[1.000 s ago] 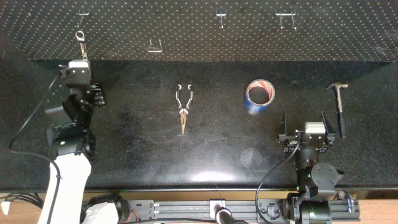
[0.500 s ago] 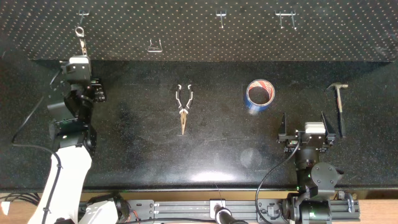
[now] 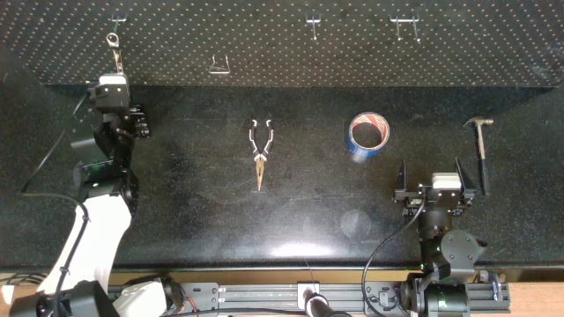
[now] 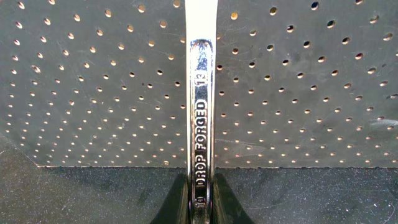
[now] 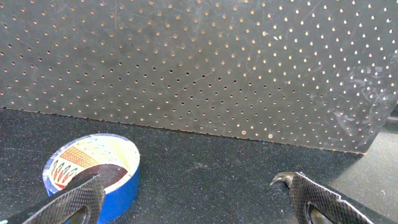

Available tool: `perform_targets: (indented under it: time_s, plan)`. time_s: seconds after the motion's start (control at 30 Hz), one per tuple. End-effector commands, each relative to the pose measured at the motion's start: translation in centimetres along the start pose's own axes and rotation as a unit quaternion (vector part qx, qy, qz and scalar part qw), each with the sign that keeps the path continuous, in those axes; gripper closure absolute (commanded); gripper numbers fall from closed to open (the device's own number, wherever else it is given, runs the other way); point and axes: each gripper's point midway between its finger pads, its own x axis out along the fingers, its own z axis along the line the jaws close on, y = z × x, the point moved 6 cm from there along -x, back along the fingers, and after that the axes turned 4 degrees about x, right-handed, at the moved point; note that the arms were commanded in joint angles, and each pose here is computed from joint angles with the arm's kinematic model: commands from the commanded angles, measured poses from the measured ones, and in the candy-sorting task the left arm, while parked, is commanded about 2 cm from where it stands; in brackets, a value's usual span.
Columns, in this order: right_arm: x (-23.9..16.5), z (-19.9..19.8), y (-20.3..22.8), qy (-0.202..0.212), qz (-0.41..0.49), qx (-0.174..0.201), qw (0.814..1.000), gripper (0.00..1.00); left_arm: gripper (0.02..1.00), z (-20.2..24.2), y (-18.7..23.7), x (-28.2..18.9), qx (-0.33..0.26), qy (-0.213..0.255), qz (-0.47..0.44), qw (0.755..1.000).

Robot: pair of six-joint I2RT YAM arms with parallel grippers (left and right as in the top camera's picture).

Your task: Place Tools Onto Pegboard

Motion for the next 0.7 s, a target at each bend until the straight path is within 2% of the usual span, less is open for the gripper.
perform_targets:
  time_s: [0.03,0.1,0.13,0.2,0.23,0.33,0.37,0.4,0.43,0.47,0.53,0.57,0.63,0.67,0.7]
  plan:
    - [0.0,-0.1,0.2,0.006,0.002,-0.005,1.0,0.025,0.989,0.7,-2.0,0.9,-0.004,-0.011,-0.019,1.0]
    - [0.0,-0.1,0.2,0.006,0.002,-0.005,1.0,0.025,0.987,0.9,-2.3,1.6,-0.004,-0.013,-0.017,1.0]
    - [0.0,-0.1,0.2,0.006,0.002,-0.005,1.0,0.025,0.711,1.2,-2.3,2.1,-0.005,-0.022,-0.012,1.0]
    - [0.0,-0.1,0.2,0.006,0.002,-0.005,1.0,0.025,0.553,1.1,-2.1,2.3,-0.005,-0.021,-0.009,1.0]
    - [0.0,-0.1,0.2,0.006,0.002,-0.005,1.0,0.025,0.524,1.1,-2.0,2.3,-0.005,-0.021,-0.007,1.0]
    - [0.0,-0.1,0.2,0.006,0.002,-0.005,1.0,0.025,0.292,1.1,-2.1,2.4,-0.005,-0.02,-0.008,1.0]
    - [0.0,-0.1,0.2,0.006,0.002,-0.005,1.0,0.025,0.244,1.2,-2.2,2.4,-0.006,-0.02,-0.006,1.0]
    - [0.0,-0.1,0.2,0.006,0.002,-0.005,1.0,0.025,0.106,0.9,-2.1,2.2,-0.043,-0.005,0.034,0.998]
    - [0.0,-0.1,0.2,0.006,0.002,-0.005,1.0,0.025,0.023,0.4,-1.4,1.6,-0.109,0.004,0.092,0.99]
    - [0.0,-0.1,0.2,0.006,0.002,-0.005,1.0,0.025,0.025,-1.1,-0.8,0.4,-0.138,0.02,0.133,0.981]
    - [0.0,-0.1,0.2,0.006,0.002,-0.005,1.0,0.025,0.025,-6.8,-0.4,-4.0,-0.095,0.085,0.204,0.971]
    - [0.0,-0.1,0.2,0.006,0.002,-0.005,1.0,0.025,0.025,-9.0,-0.3,-6.1,-0.099,0.114,0.227,0.962]
    - [0.0,-0.1,0.2,0.006,0.002,-0.005,1.0,0.025,0.025,-11.5,1.5,-9.4,-0.189,0.113,0.323,0.92]
    - [0.0,-0.1,0.2,0.006,0.002,-0.005,1.0,0.025,0.025,-13.1,2.4,-10.7,-0.2,0.129,0.388,0.89]
    - [0.0,-0.1,0.2,0.006,0.002,-0.005,1.0,0.025,0.025,-15.7,2.9,-11.4,-0.2,0.161,0.464,0.848]
